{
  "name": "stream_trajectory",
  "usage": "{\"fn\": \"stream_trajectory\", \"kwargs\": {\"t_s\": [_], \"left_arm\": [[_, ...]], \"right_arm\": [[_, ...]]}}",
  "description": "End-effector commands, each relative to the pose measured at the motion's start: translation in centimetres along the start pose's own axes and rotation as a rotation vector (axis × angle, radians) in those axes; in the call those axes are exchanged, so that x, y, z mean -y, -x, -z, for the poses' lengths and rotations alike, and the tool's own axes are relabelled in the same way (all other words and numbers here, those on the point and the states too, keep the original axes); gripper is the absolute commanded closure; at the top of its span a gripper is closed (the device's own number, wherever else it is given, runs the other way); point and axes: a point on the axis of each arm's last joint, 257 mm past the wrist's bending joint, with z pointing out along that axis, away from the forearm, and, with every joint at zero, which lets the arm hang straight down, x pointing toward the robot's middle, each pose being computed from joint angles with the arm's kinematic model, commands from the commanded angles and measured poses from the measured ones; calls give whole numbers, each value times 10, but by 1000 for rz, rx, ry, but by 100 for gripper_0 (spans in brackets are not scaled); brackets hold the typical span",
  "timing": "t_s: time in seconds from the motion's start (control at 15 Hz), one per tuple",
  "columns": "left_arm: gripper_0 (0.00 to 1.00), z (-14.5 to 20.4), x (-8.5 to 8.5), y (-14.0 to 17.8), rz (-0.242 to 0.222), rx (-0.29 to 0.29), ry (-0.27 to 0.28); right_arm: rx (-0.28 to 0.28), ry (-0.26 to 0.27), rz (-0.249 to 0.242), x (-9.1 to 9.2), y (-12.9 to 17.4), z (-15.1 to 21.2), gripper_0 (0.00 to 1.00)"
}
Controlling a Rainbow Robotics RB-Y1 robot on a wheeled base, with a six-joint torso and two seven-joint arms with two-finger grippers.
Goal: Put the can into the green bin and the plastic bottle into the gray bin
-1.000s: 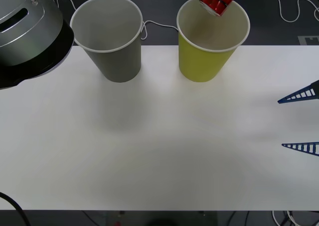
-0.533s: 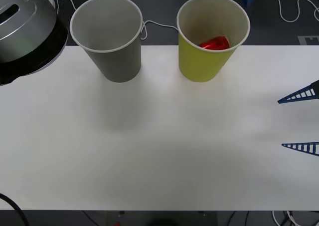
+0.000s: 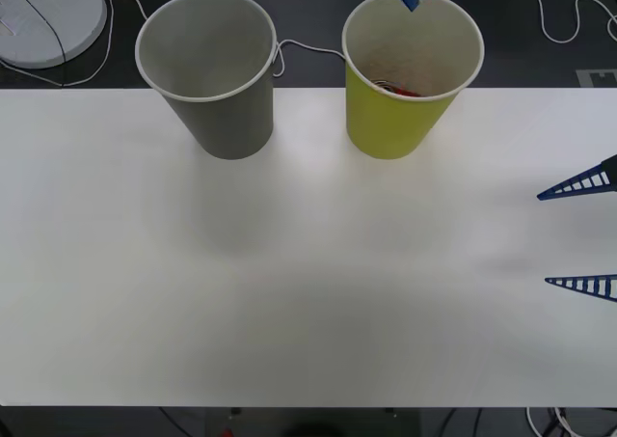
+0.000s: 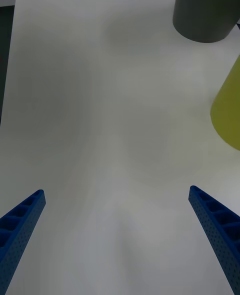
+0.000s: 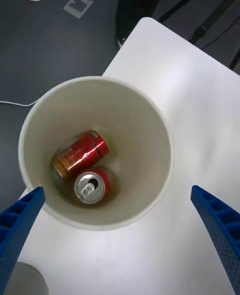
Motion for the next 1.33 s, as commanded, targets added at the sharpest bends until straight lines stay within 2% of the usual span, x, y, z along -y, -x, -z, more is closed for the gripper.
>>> {"fn": "stream_trajectory", "kwargs": {"t_s": [0.07, 0.27, 0.6, 1.0, 1.33], "left_arm": [[0, 25, -2, -35, -44, 1, -2], [0, 61, -8, -77, -78, -15, 2], [0, 113, -4, -149, -108, -18, 3], [0, 143, 0, -232, -222, 3, 17], [0, 148, 9, -295, -349, -31, -7]], "right_arm": [[0, 0, 0, 0, 0, 0, 0], [0, 0, 0, 0, 0, 0, 0], [0, 0, 0, 0, 0, 0, 0], [0, 0, 0, 0, 0, 0, 0], [0, 0, 0, 0, 0, 0, 0]]}}
